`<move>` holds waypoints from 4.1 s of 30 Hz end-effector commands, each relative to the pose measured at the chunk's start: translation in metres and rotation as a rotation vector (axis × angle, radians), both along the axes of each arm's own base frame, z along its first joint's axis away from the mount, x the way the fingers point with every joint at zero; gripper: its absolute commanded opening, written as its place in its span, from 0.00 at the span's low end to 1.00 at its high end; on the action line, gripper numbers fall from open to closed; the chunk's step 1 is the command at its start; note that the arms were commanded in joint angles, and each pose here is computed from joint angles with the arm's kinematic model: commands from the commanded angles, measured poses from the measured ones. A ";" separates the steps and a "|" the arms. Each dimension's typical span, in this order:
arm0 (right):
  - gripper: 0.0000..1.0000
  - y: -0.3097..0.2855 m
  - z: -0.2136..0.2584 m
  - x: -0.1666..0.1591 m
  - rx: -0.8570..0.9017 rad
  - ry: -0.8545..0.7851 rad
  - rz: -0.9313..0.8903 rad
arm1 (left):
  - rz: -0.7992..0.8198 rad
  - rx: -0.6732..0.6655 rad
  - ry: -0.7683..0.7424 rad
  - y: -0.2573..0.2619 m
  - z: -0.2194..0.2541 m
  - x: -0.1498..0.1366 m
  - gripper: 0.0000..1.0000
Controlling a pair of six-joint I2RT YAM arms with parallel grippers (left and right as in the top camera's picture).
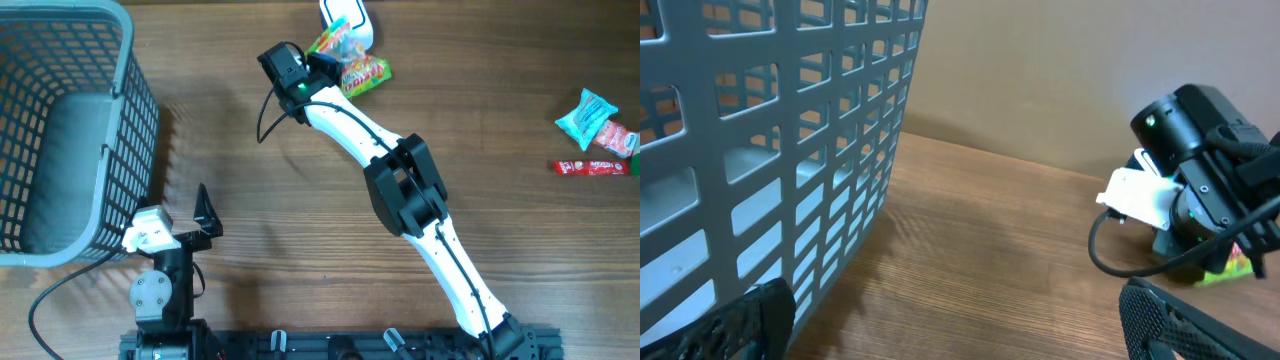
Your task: Scan the item barcode
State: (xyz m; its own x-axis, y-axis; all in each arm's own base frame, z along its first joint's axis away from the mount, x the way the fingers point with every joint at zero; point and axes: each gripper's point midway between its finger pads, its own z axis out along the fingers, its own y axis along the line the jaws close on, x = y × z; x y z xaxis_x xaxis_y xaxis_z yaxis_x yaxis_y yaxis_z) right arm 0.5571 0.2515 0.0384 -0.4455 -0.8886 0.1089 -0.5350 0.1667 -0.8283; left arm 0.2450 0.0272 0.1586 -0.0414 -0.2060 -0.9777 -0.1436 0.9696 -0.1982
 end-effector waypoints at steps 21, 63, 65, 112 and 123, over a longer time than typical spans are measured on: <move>0.04 -0.198 0.217 -0.021 0.584 -0.298 -0.573 | 0.011 -0.001 -0.004 0.002 0.000 0.000 1.00; 1.00 -0.292 0.464 -0.409 1.567 -0.828 -0.699 | 0.011 -0.001 -0.004 0.002 0.000 0.000 1.00; 1.00 -0.297 0.467 -0.427 1.549 -0.886 -0.702 | 0.011 -0.001 -0.004 0.002 0.000 0.000 1.00; 1.00 -0.281 0.242 -0.334 1.799 -1.231 -0.065 | 0.011 -0.001 -0.004 0.002 0.000 0.000 1.00; 1.00 -0.272 0.198 -0.319 1.706 -1.127 -0.058 | 0.011 -0.001 -0.004 0.002 0.000 0.000 1.00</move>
